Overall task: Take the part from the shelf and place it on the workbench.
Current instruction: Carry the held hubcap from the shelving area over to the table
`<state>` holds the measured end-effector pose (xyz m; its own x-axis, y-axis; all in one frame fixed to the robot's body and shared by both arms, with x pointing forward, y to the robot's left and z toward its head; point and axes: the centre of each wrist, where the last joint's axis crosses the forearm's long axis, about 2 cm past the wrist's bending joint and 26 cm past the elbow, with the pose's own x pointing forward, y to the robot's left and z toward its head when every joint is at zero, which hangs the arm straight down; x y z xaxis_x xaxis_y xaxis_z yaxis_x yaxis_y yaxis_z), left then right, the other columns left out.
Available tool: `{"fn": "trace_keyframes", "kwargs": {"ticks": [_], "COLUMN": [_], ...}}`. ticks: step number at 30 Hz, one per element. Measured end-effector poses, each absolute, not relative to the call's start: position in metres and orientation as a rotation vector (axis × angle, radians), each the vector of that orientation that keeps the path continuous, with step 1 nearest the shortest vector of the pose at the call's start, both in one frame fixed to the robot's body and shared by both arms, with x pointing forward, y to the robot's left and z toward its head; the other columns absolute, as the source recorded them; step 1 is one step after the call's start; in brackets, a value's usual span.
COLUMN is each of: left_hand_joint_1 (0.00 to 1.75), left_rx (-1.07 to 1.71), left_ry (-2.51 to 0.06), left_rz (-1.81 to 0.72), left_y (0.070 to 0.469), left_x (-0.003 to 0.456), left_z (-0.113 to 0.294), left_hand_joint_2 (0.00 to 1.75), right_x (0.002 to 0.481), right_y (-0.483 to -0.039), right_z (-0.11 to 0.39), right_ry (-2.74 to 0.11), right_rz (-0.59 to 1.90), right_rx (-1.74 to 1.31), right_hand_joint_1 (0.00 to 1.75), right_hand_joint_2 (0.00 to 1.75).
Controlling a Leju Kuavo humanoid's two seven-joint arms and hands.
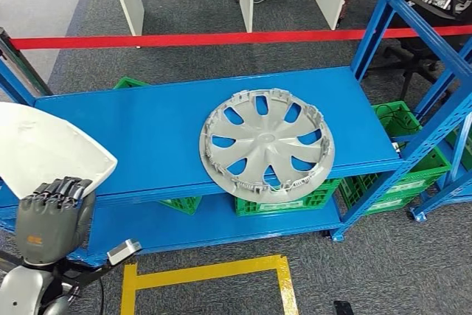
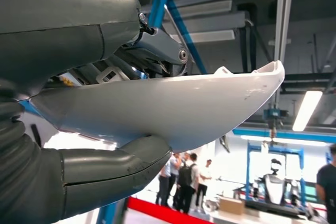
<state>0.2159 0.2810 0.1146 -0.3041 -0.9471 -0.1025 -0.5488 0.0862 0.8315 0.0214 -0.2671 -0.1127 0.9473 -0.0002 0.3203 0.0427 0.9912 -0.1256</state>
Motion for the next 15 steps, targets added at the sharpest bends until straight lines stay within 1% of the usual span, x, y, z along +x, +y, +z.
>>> {"fn": "trace_keyframes", "kwargs": {"ticks": [9, 15], "left_hand_joint_1": [1.75, 1.75], "left_rx": [1.600, 1.622], "left_ry": [-1.847, -1.844], "left_rz": [-1.129, -1.120], "left_y": [0.311, 0.316], "left_x": [0.194, 0.189], "left_z": [0.125, 0.129], "left_hand_joint_2": [1.75, 1.75], "right_x": [0.024, 0.026], "right_y": [-0.256, -0.255], "right_z": [-0.112, -0.112], "right_ry": [-0.331, -0.335], "right_rz": [-0.016, -0.018], "right_rx": [-0.121, -0.121], "right_hand_joint_1": [0.00, 0.00], "right_hand_joint_2": [1.75, 1.75]}}
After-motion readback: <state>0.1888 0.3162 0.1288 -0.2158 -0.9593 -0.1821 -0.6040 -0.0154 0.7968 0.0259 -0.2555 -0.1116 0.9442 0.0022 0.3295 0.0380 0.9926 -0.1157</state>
